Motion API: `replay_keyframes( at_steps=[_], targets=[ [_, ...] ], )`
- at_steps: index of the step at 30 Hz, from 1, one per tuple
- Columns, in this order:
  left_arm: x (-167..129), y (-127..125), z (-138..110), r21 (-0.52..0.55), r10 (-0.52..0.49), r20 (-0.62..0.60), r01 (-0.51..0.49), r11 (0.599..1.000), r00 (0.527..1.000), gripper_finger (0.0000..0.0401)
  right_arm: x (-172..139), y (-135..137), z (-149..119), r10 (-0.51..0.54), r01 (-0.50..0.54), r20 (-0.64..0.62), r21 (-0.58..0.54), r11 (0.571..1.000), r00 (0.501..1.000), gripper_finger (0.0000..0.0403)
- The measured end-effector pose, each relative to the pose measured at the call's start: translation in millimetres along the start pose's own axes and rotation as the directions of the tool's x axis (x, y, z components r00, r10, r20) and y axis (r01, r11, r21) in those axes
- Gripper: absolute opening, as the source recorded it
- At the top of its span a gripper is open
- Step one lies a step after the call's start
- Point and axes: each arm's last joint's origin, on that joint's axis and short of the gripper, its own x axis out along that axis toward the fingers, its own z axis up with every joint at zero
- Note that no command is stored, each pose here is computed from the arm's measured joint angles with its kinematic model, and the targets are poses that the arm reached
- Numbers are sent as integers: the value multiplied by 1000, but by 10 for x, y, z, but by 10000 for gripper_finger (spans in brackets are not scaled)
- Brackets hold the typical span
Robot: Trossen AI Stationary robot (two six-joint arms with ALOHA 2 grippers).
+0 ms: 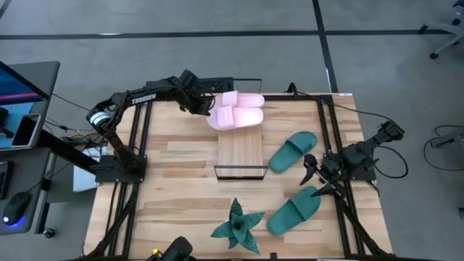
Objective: Pick and place slides into the shelf
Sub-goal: Put the pink slipper on the shelf
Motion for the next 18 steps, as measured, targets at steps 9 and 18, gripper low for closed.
replay_keyframes(
  at_steps=[9,18],
  targets=[
    [206,52,5,-39,18,-30,-20,999,999,0,0,0,1,0,0,0,0,1000,1000,254],
    [182,76,54,-65,12,8,-11,998,1000,0,0,0,0,0,0,0,0,1000,1000,254]
  ],
)
